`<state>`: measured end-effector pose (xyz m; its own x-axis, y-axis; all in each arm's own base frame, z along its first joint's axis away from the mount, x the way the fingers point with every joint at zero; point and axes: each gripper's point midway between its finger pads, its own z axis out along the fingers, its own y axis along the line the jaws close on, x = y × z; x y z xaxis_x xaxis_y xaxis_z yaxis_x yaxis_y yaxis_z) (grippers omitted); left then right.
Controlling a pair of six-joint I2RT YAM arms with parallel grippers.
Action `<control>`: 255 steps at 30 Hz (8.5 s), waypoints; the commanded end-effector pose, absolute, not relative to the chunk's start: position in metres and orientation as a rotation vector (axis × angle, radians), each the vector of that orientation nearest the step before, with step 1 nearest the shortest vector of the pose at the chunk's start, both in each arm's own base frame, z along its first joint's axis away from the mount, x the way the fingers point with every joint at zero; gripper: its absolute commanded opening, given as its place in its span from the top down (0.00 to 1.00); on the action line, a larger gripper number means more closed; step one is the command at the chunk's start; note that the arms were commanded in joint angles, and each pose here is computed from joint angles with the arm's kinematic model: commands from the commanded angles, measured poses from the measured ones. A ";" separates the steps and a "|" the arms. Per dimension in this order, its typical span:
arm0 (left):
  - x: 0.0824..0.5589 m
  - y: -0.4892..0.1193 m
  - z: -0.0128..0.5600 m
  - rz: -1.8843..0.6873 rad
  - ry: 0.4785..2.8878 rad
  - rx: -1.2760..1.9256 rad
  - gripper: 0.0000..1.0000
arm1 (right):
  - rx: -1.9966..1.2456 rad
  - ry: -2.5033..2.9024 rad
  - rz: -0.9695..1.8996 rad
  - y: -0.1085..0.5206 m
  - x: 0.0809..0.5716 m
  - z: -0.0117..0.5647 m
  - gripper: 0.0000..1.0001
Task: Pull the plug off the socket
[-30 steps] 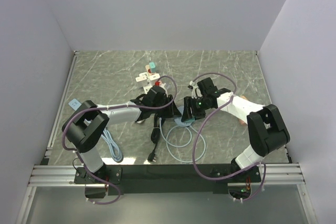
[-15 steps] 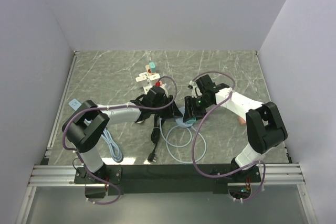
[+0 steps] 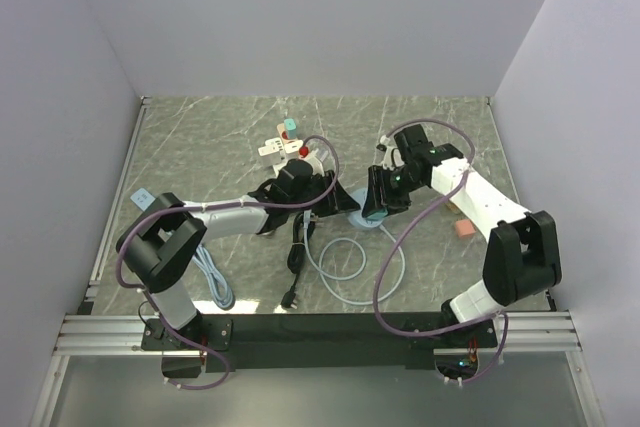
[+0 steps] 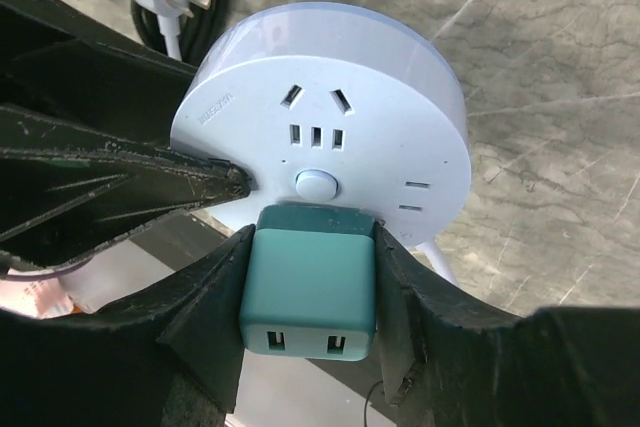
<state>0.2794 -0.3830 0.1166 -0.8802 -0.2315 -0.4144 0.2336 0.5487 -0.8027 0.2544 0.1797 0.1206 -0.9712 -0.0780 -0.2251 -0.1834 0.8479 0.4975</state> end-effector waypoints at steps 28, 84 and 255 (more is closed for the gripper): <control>0.265 -0.350 0.171 -1.201 2.324 -0.023 1.00 | 0.963 2.450 -0.141 -0.036 0.304 0.095 1.00; 0.317 0.104 0.113 -0.173 2.131 -1.248 0.01 | 0.293 2.519 0.543 0.114 0.339 0.156 0.04; 0.343 -0.327 0.083 -0.740 2.514 -0.197 0.01 | -0.139 2.779 0.980 0.234 0.238 0.067 1.00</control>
